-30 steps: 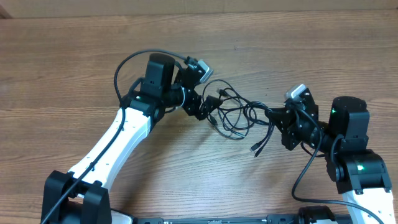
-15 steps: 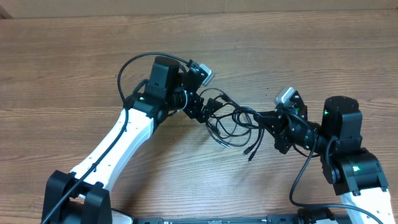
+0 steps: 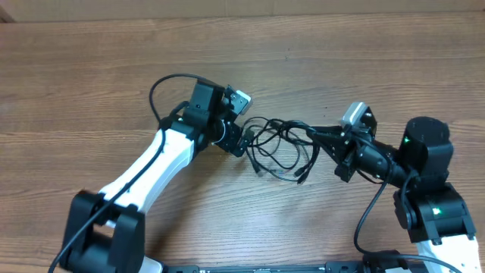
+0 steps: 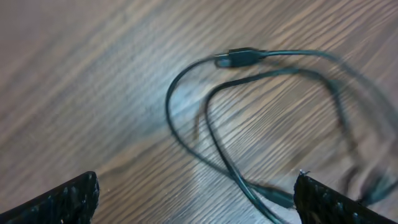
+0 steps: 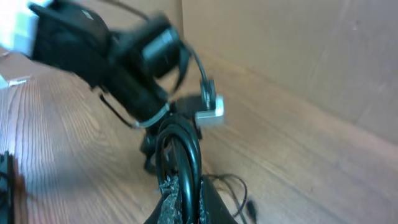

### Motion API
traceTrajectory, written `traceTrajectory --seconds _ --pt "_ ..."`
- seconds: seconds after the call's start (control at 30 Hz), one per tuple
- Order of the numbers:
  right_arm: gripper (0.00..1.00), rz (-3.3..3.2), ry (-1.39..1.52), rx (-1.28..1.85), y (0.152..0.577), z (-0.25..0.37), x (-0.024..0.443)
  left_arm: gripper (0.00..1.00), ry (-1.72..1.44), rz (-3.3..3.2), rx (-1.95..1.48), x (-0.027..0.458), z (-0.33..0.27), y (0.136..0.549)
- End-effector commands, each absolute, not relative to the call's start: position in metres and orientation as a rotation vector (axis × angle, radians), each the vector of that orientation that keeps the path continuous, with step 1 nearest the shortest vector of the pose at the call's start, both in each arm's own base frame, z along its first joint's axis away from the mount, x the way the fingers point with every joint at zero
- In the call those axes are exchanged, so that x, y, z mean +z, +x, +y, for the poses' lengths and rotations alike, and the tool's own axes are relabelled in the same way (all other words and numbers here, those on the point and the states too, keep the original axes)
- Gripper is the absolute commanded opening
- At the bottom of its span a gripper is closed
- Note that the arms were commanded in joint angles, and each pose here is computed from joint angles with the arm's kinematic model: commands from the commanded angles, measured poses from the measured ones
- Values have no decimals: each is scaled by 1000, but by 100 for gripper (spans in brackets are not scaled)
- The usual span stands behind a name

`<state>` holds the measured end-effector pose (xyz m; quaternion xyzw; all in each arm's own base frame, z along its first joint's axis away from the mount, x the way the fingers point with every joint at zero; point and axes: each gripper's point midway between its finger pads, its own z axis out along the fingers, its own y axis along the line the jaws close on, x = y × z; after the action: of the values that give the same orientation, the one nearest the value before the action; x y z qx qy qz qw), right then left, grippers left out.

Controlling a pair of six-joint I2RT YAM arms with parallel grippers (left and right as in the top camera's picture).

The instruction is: Untangle cables

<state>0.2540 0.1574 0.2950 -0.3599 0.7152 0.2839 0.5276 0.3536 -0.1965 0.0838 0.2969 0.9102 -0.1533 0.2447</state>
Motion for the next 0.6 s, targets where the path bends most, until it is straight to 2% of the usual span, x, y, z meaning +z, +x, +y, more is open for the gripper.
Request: traceTrajectory --seconds 0.0,0.2,0.57 --pt "4 1648 -847 716 248 162 314 100 811 2578 -387 52 -191 347" --pt "4 1610 -839 707 252 162 324 100 829 2626 -462 33 -198 339" --pt "4 1623 -810 669 258 158 323 100 824 2582 -467 44 -203 350"
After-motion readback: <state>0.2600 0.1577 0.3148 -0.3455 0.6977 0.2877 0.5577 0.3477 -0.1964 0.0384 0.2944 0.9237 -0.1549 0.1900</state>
